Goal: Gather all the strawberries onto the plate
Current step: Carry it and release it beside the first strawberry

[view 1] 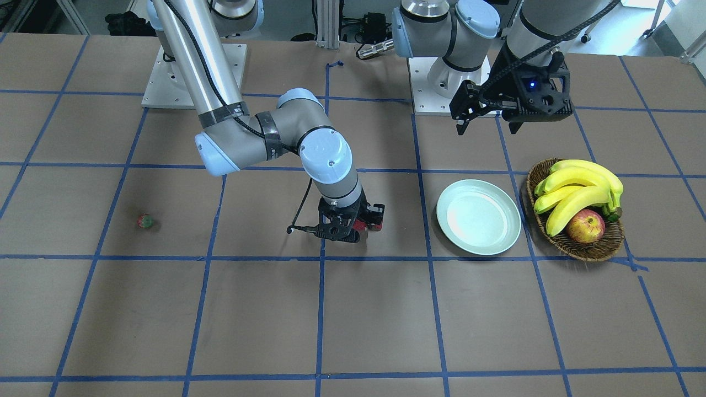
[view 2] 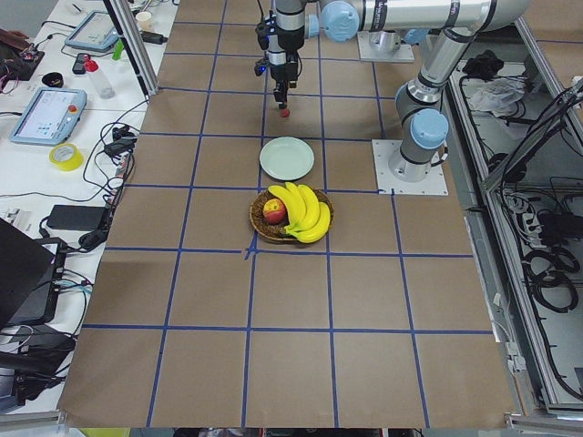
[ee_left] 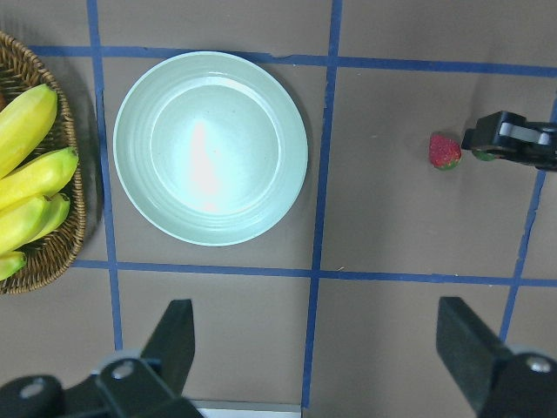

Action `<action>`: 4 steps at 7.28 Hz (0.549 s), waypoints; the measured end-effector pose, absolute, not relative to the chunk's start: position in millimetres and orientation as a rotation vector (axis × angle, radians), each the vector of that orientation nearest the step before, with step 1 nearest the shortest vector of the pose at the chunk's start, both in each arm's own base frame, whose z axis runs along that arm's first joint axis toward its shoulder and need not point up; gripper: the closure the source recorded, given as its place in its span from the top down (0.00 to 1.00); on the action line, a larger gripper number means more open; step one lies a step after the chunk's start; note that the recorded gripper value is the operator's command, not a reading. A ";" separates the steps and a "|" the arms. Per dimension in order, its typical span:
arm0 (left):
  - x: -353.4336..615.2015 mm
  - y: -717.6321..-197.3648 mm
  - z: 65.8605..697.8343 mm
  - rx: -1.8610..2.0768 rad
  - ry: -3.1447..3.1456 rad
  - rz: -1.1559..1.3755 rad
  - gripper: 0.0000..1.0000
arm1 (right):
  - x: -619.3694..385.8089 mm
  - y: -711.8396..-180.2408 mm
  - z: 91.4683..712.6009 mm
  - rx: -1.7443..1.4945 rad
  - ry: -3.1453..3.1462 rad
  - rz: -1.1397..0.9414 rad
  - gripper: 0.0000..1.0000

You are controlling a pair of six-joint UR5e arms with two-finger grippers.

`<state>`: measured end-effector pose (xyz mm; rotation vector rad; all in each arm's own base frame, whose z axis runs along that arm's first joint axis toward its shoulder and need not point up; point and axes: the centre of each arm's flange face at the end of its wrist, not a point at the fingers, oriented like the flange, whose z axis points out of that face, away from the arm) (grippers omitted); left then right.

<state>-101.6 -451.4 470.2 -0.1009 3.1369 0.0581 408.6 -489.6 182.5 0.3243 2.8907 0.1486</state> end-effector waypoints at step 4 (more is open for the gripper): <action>-100.5 -453.3 468.8 -0.100 3.137 0.055 1.00 | 354.1 -511.2 234.9 0.265 2.990 0.010 1.00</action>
